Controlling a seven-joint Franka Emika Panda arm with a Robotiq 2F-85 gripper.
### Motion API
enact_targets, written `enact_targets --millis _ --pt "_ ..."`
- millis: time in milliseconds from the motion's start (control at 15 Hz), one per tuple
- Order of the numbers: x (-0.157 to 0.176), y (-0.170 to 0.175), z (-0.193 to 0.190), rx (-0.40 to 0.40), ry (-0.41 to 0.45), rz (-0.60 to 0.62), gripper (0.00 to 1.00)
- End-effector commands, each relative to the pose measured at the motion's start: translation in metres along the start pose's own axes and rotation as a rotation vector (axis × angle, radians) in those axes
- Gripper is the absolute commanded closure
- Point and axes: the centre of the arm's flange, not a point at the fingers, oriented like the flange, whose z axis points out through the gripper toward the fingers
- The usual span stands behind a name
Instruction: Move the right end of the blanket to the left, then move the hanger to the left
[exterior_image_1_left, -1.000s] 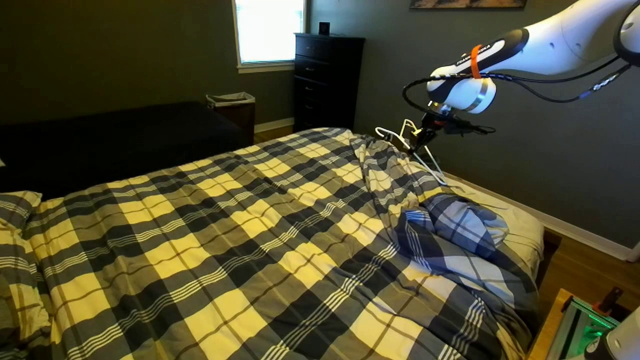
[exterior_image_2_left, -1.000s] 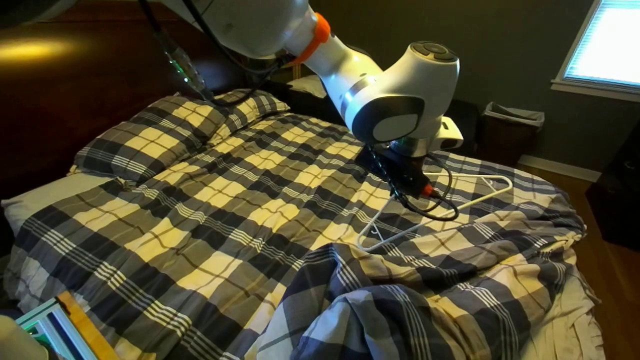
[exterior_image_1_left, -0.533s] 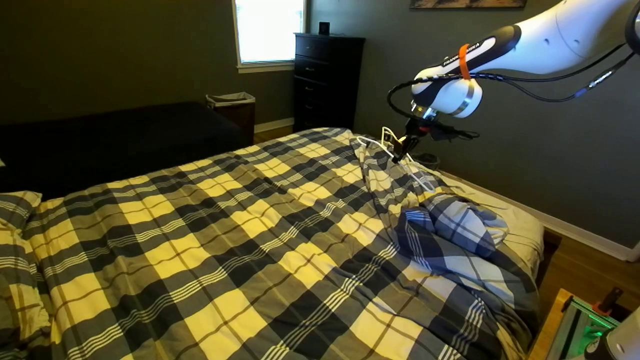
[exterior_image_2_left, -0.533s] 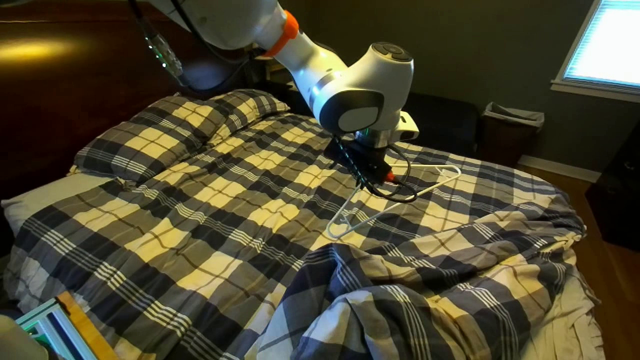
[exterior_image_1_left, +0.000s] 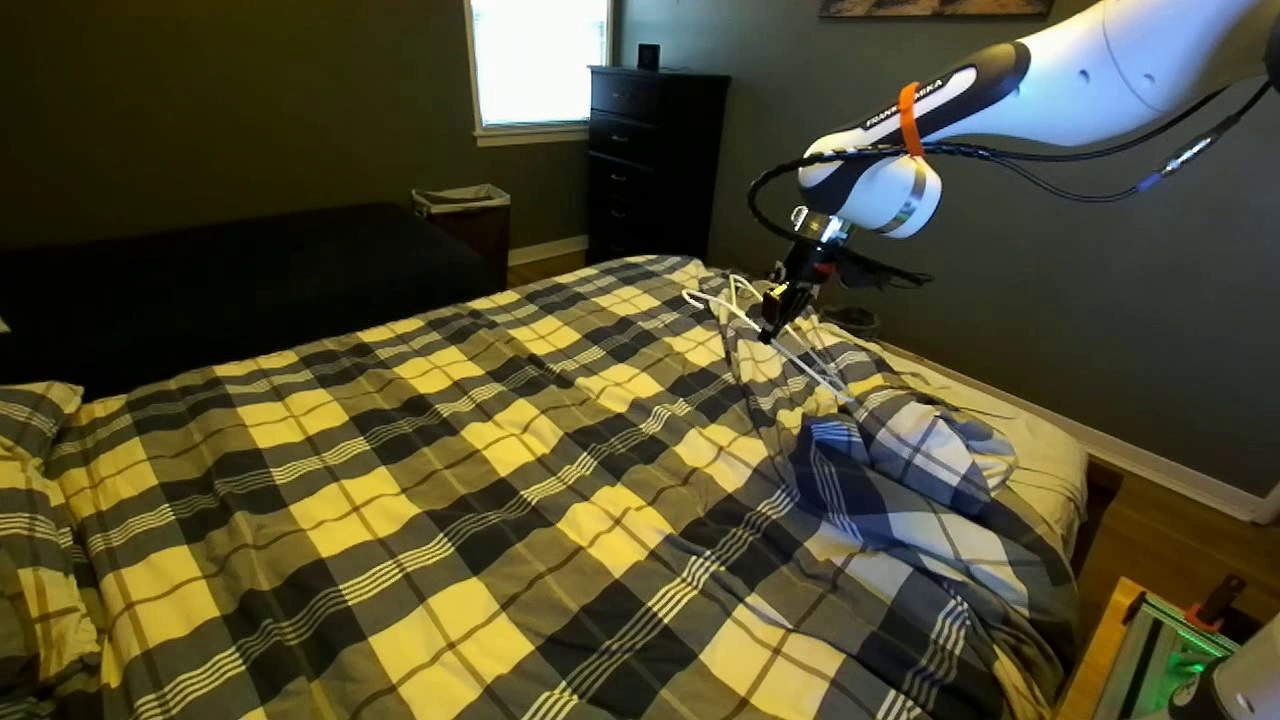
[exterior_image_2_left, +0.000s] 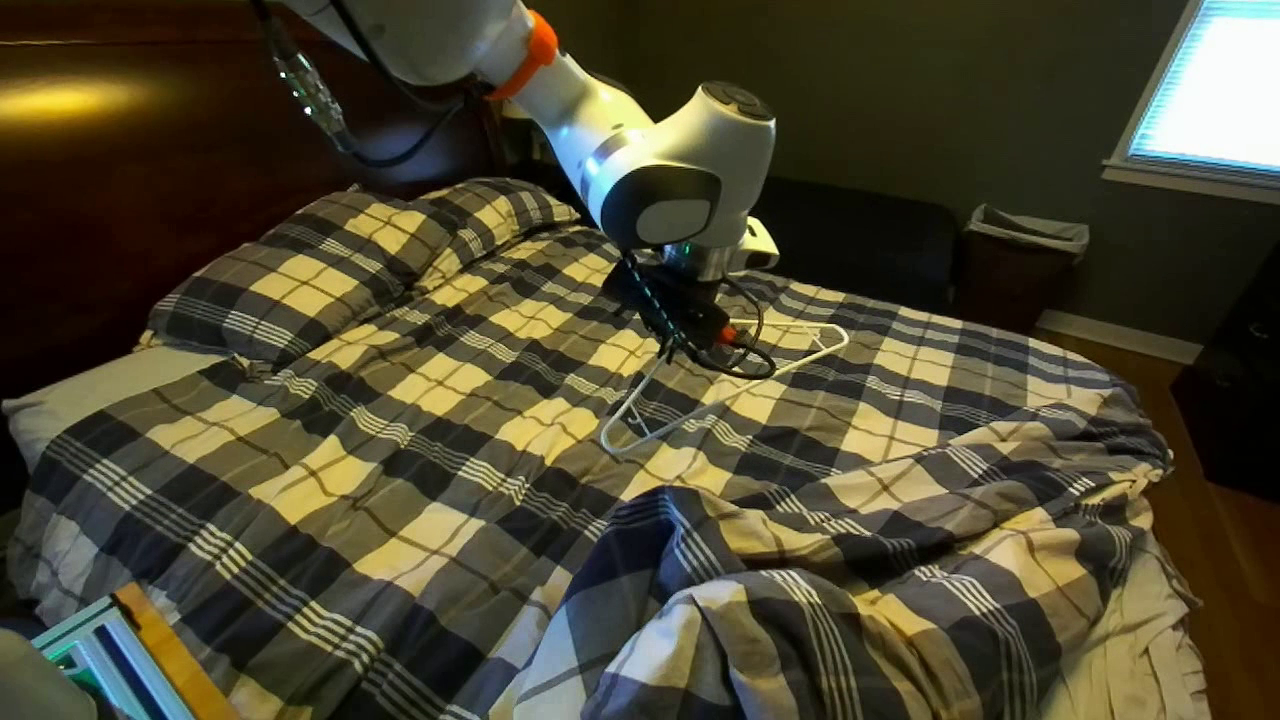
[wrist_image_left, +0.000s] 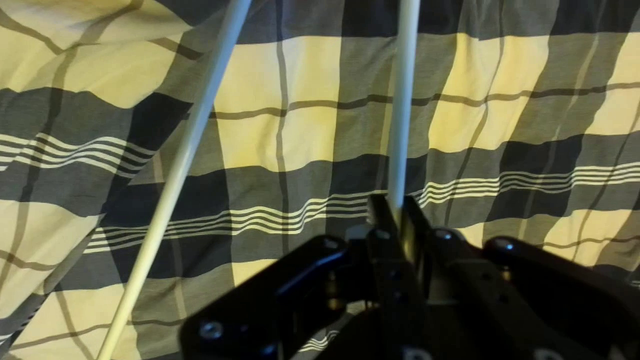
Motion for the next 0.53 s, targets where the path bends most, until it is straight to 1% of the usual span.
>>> enact_targets --millis 0,467 --pt "0.000 -0.015 0.009 0.049 -0.014 -0.025 0.98" --pt "0.005 -0.040 0.028 0.102 -0.023 -0.072 0.98"
